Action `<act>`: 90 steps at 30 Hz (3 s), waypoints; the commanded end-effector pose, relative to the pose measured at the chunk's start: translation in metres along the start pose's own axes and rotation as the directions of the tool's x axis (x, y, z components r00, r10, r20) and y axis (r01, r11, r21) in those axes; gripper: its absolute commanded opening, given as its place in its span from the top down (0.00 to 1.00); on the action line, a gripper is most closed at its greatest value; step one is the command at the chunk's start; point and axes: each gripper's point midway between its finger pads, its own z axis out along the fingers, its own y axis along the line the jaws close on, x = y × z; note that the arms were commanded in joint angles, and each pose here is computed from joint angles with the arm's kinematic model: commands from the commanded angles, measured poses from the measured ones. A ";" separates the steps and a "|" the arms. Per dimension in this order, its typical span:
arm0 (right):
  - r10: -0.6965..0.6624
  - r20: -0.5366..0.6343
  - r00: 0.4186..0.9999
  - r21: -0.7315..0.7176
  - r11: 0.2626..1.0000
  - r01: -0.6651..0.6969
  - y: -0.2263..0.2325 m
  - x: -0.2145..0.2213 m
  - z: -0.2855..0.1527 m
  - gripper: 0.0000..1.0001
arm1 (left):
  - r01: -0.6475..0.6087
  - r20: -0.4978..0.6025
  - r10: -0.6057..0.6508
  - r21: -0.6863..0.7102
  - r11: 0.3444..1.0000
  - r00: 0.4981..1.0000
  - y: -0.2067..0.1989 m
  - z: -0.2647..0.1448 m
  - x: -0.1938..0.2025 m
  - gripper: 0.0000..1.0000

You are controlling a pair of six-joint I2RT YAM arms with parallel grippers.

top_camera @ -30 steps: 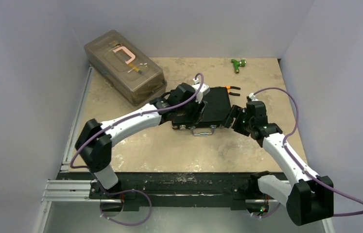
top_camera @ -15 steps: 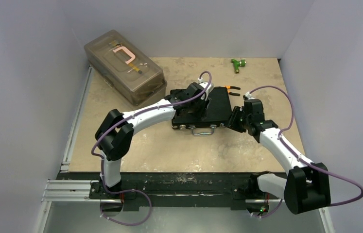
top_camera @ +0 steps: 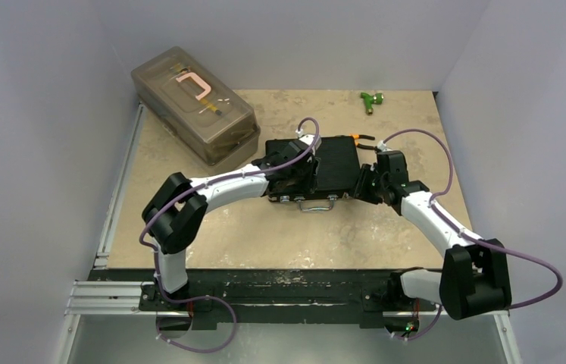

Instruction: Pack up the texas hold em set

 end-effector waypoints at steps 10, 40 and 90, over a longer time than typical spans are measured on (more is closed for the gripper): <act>0.017 -0.029 0.999 0.035 0.999 -0.016 -0.009 0.007 0.016 0.72 | 0.050 -0.126 -0.061 -0.092 0.995 0.990 0.033 -0.001 0.056 0.58; 0.364 0.081 0.928 0.105 0.922 -0.372 -0.046 0.071 0.044 0.66 | 0.082 -0.109 -0.089 -0.062 0.995 0.990 0.035 -0.007 0.057 0.58; -0.014 -0.091 0.996 0.089 0.996 0.022 -0.011 0.067 0.022 0.85 | 0.099 -0.131 -0.104 -0.046 0.994 0.986 0.036 -0.004 0.071 0.61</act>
